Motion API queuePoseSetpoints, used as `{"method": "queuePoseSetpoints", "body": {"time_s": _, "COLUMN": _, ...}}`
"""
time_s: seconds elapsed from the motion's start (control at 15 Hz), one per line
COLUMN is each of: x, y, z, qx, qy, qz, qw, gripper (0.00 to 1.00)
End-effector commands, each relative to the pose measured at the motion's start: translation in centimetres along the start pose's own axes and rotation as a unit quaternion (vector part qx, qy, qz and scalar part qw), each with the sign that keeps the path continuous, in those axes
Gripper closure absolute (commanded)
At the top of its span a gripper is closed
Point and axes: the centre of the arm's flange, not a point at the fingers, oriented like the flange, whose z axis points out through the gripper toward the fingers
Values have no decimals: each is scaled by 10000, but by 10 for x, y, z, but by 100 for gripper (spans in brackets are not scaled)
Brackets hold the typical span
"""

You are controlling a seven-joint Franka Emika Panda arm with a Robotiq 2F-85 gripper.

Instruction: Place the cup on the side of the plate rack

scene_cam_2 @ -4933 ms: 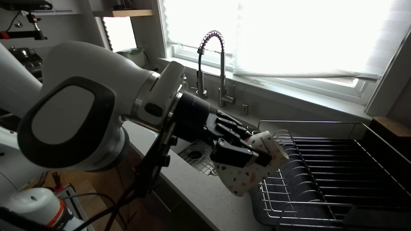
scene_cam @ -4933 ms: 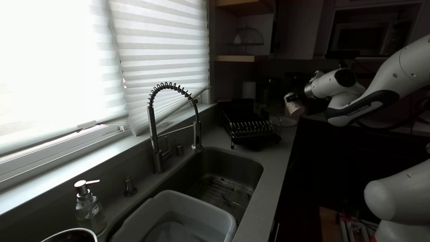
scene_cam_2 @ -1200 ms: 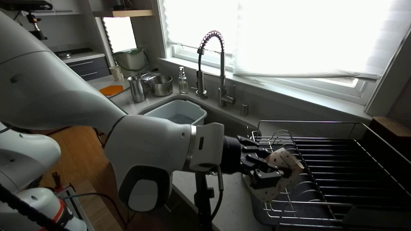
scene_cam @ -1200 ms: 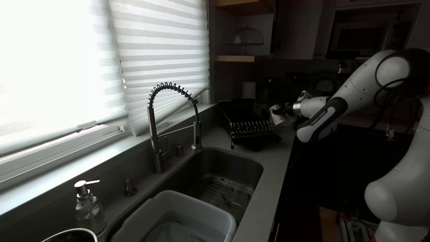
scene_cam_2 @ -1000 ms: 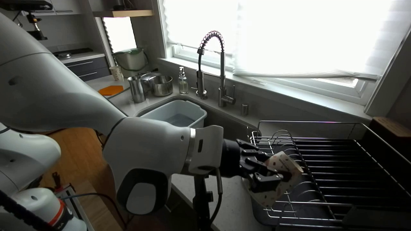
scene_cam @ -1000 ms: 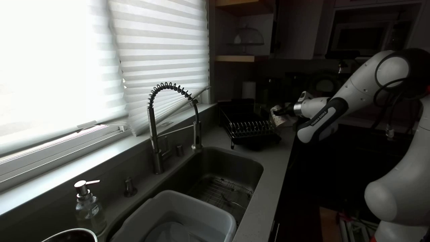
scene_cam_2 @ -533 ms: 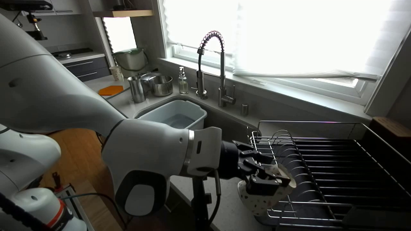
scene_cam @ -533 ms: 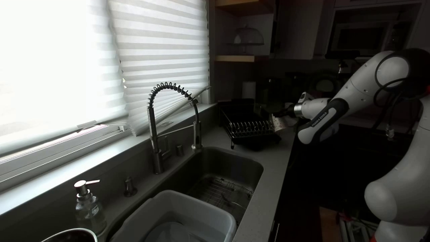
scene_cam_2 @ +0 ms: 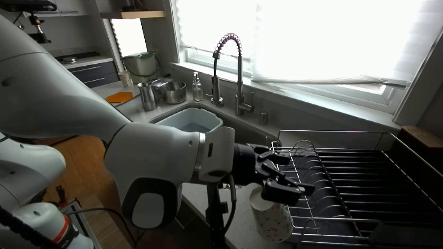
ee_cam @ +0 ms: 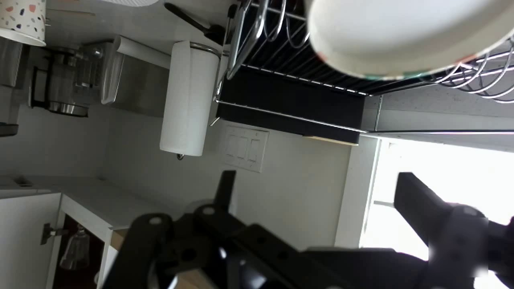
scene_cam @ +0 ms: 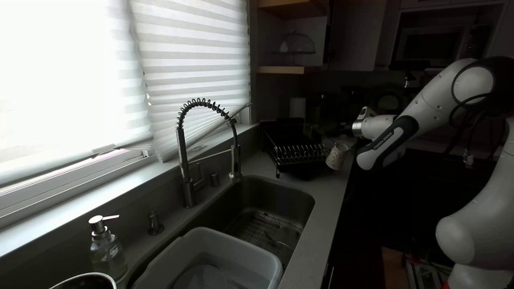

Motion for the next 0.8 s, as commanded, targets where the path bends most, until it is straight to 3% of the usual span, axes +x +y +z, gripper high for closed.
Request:
{"method": "queuePoseSetpoints", "body": {"time_s": 0.0, "x": 17, "y": 5, "z": -9, "qx": -107, "qy": -233, "qz": 256, "qw": 9993, "gripper": 0}}
{"method": "queuePoseSetpoints", "body": {"time_s": 0.33, "x": 42, "y": -1, "z": -10, "qx": -338, "qy": -1209, "qz": 699, "qw": 9896, "gripper": 0}}
{"method": "queuePoseSetpoints", "body": {"time_s": 0.53, "x": 54, "y": -8, "z": -11, "qx": -755, "qy": -1853, "qz": 900, "qw": 9756, "gripper": 0}}
{"method": "queuePoseSetpoints", "body": {"time_s": 0.73, "x": 70, "y": -10, "z": -17, "qx": -911, "qy": -2393, "qz": 1057, "qw": 9609, "gripper": 0}}
